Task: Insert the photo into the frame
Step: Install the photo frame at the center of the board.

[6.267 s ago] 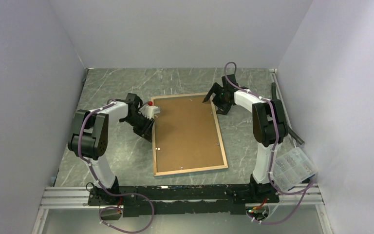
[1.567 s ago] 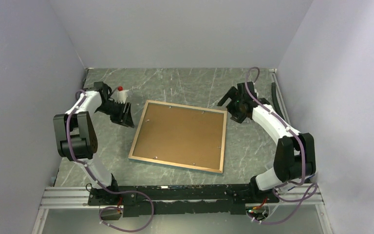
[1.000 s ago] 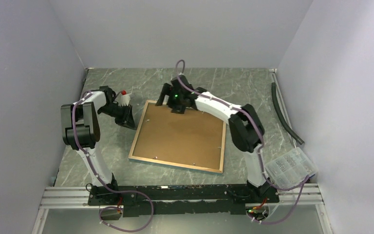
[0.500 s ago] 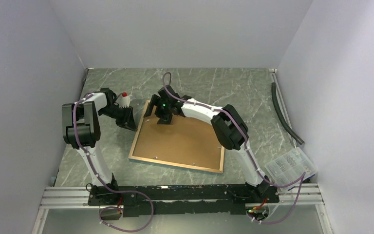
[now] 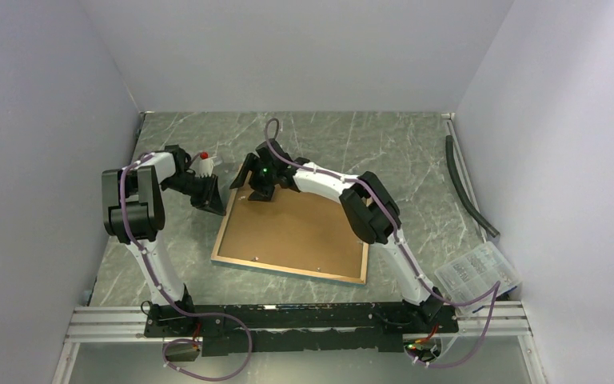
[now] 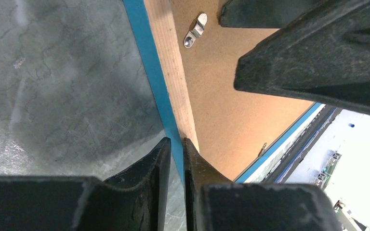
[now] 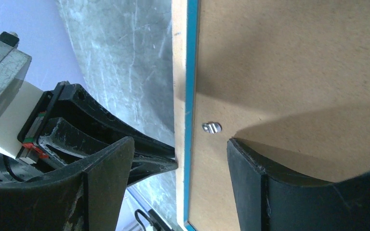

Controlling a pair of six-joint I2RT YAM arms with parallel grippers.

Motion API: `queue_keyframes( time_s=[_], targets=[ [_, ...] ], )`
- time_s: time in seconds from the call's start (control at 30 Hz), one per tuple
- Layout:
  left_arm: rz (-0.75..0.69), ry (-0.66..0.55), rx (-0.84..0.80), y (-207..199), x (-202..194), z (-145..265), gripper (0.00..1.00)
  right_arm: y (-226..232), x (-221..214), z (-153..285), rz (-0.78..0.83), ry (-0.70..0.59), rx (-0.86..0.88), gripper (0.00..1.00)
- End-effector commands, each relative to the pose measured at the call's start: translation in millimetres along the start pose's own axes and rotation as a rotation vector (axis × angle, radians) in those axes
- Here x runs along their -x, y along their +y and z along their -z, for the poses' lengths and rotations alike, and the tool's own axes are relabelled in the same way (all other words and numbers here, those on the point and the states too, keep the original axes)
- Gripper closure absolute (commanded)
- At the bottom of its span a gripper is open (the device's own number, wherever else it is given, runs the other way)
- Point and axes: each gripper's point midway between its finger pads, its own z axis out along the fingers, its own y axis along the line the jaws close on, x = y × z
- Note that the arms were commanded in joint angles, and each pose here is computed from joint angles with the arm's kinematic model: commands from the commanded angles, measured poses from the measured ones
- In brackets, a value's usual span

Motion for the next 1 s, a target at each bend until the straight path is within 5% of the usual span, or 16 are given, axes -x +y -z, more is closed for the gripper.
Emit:
queue_keyframes(
  time_s=[0.0, 0.97],
  targets=[
    [-0.02, 0.023, 0.021, 11.7, -5.8, -10.0, 0.8, 15.5, -2.8, -9.4, -0.005, 0.003, 0.049, 0.26],
    [-0.029, 0.023, 0.014, 10.7, -6.4, -11.8, 0.86, 18.8, -1.6, -25.2, 0.002, 0.01, 0.087, 0.25]
  ],
)
